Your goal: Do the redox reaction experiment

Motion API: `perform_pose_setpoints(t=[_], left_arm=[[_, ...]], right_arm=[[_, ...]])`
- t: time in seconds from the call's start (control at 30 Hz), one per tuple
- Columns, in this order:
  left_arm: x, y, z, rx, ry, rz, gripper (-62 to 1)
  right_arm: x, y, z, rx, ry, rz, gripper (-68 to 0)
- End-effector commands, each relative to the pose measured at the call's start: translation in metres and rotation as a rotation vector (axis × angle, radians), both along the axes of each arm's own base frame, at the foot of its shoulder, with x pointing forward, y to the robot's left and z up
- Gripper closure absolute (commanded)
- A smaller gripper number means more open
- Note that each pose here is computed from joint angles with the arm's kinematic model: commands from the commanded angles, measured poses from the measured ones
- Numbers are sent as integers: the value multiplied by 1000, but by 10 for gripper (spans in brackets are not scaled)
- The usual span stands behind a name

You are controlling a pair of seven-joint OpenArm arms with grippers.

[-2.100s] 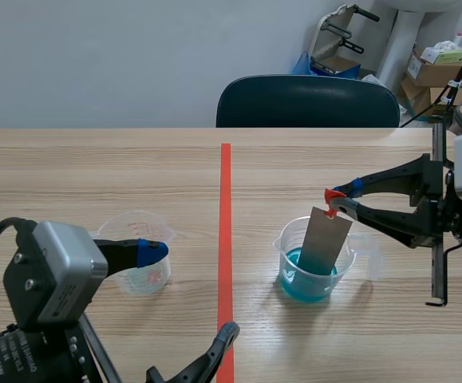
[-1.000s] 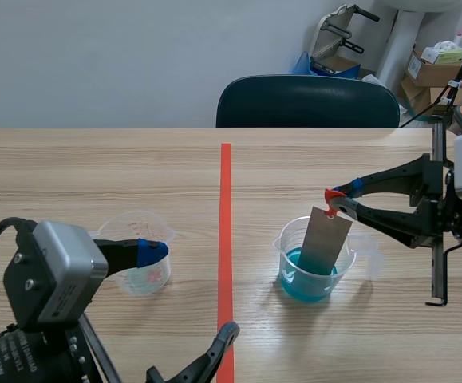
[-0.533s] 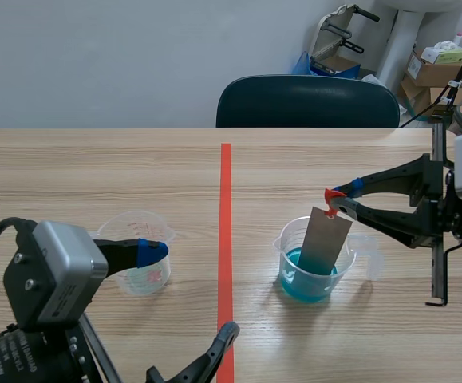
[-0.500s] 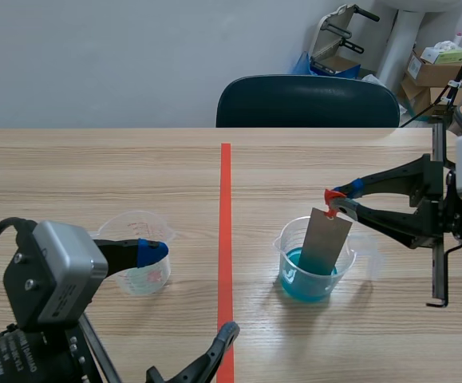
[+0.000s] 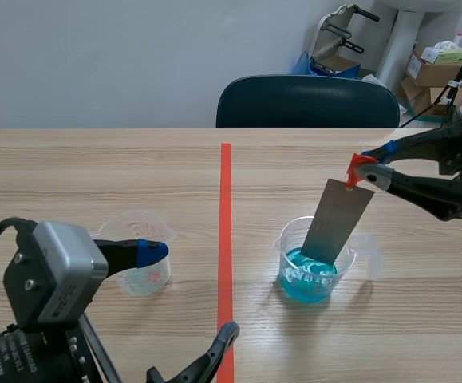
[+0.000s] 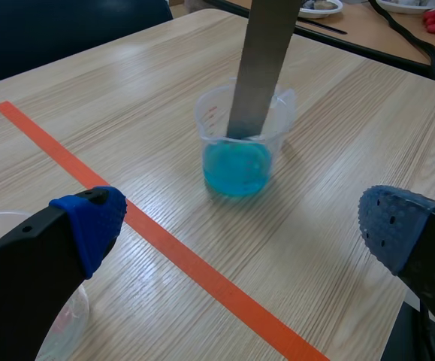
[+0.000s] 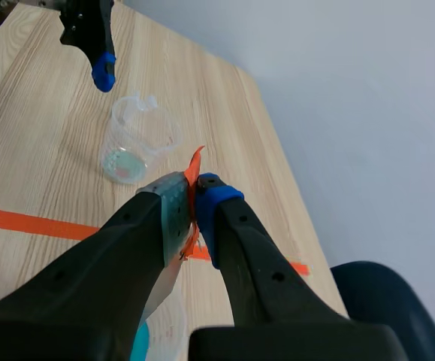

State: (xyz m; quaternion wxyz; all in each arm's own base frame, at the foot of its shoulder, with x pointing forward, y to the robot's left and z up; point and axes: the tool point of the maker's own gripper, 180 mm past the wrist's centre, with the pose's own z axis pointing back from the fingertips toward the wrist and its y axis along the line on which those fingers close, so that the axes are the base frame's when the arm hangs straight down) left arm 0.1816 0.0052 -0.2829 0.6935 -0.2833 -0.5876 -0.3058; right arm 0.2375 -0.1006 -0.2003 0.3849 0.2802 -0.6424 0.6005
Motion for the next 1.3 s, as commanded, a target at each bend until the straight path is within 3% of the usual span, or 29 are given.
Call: perform_pose_setpoints(t=[0.0,0.3,0.93,1.27], left_arm=[[0,-5,10,-38,-19,-4,-623],[0,-5,10,-38,-19,-4,-623],[0,-5,10,-37,-19,-4,-623],[0,-5,10,-37,-19,-4,-623]], right_arm=[[-1,-3,19,15,-42,24,-8],[-12,1,38,-26,-107,96,-8],[-27,6,73,5,-164,175,-8],[-28,6,74,9,-165,177,-8]])
